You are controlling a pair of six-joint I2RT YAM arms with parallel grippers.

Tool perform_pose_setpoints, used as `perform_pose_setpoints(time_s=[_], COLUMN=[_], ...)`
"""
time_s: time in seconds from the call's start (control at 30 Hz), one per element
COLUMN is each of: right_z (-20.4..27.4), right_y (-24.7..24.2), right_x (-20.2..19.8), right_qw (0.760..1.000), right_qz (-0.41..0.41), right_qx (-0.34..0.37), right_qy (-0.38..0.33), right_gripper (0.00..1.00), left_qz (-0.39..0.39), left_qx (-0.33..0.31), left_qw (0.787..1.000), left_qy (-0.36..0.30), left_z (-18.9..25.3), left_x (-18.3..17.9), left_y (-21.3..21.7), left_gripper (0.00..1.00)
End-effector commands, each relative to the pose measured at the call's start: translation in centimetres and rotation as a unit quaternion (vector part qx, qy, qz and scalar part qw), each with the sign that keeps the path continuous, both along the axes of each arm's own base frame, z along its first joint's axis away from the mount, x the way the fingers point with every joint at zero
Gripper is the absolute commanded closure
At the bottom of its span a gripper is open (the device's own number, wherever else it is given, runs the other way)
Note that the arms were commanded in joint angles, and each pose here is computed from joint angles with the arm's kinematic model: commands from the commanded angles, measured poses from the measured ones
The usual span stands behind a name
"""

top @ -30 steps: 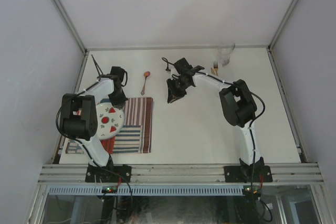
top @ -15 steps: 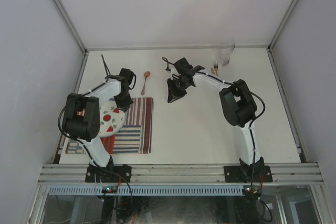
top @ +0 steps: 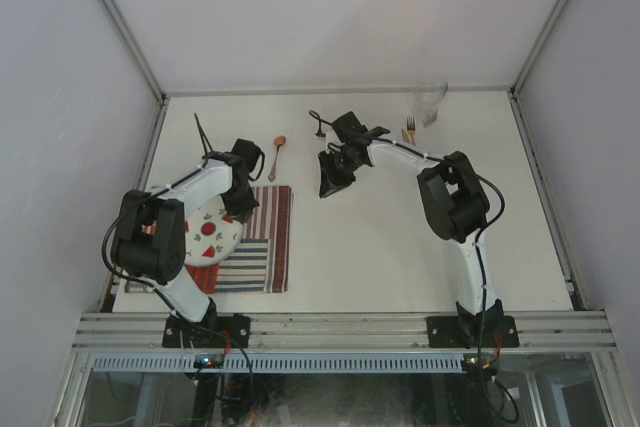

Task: Set the dinner table for one person

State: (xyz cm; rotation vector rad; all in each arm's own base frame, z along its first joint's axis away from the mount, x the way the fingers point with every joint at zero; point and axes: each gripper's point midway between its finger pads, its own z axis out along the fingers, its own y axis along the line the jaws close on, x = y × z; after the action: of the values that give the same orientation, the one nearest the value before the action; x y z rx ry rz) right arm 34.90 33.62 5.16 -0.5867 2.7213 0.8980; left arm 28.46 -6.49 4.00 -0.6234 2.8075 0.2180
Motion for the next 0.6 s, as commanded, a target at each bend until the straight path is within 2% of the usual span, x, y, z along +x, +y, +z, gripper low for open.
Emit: perform_pose_setpoints(time_s=[0.0, 0.57], right_z=[2.2, 1.9], right_y=[0.4, 0.3], right_x=[0.2, -0.3], right_qw=[0.999, 0.999], right_qz=[0.008, 0.002], right_qx=[0.027, 0.029], right_qy=[-0.028, -0.027], right_gripper=[0.87, 0.92], left_qz=[0.017, -0.011], left_qx=[-0.013, -0.03], left_qw=[1.0, 0.999], left_qy=[0.0, -0.003], left_z=[0.2, -0.5], left_x=[-1.5, -0.4], left_y=[-0.6, -3.9], left_gripper=[1.0, 1.0])
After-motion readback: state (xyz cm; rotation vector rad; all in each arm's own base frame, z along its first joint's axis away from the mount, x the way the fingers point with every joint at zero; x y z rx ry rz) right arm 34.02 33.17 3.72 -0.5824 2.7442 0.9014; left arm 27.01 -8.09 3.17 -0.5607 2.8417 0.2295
